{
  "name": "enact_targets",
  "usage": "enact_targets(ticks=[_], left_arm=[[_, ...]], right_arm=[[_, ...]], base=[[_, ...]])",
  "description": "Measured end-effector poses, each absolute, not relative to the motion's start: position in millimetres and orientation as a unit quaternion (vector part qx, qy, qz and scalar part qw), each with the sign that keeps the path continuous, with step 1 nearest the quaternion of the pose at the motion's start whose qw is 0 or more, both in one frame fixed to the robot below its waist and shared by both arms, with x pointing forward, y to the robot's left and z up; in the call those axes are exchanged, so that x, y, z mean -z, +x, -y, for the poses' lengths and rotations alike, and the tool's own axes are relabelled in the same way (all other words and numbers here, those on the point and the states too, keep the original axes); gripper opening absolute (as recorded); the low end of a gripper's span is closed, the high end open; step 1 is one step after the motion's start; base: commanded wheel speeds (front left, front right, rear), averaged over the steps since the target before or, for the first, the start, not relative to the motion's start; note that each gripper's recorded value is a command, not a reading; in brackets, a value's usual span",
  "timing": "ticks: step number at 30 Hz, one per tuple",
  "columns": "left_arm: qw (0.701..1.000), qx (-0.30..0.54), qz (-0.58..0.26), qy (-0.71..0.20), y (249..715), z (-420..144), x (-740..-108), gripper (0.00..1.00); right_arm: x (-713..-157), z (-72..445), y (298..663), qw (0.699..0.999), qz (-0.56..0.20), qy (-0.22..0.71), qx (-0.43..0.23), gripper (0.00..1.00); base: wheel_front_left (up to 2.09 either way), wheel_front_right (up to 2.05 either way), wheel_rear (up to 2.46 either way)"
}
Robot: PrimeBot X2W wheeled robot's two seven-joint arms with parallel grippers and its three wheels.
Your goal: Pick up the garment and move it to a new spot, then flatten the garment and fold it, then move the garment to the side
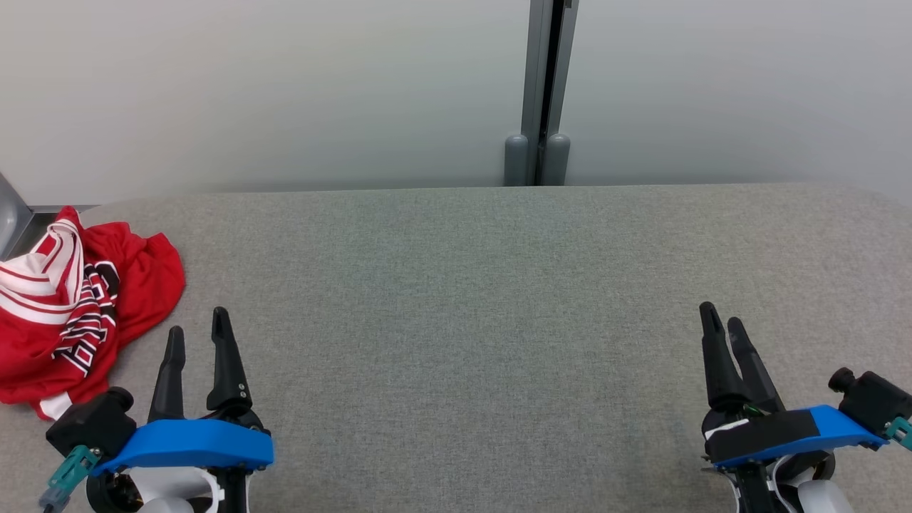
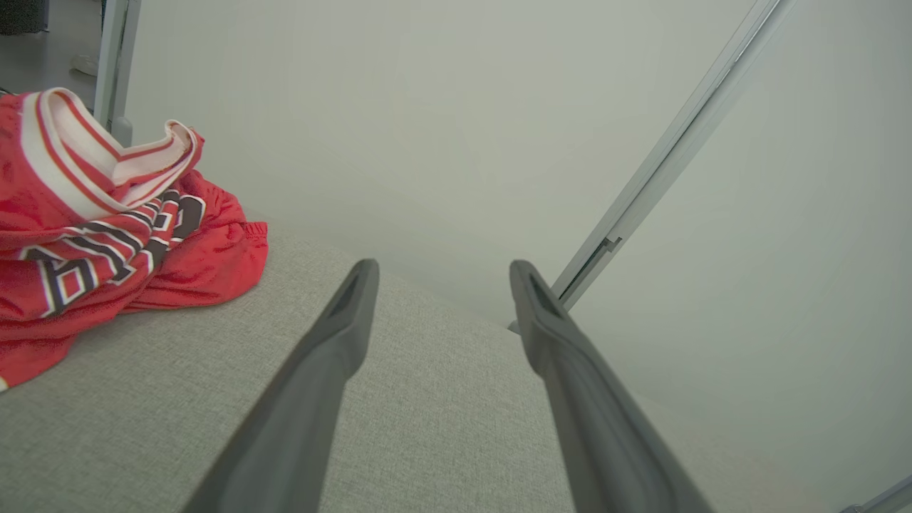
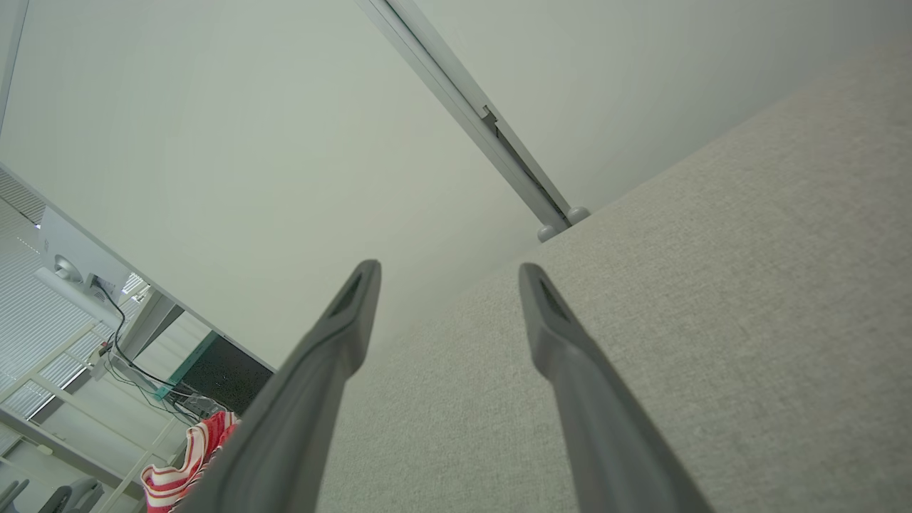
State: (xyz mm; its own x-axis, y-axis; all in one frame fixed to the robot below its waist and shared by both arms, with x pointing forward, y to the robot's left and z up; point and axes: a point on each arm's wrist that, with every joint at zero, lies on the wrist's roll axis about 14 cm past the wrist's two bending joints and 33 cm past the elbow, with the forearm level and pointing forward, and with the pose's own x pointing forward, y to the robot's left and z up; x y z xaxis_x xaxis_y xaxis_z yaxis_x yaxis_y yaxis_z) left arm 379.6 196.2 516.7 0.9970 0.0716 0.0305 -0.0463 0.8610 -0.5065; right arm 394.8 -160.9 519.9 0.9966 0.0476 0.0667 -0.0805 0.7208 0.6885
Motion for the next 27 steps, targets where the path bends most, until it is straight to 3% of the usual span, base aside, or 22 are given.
enact_targets(ticks=[27], left_arm=[[0.994,-0.006,0.028,-0.105,382.0,-185.2,-514.7,1.00]], right_arm=[[-527.9,149.4,400.3,0.971,0.045,0.227,-0.060,1.00]], base=[[0.00,0.00,0.00]])
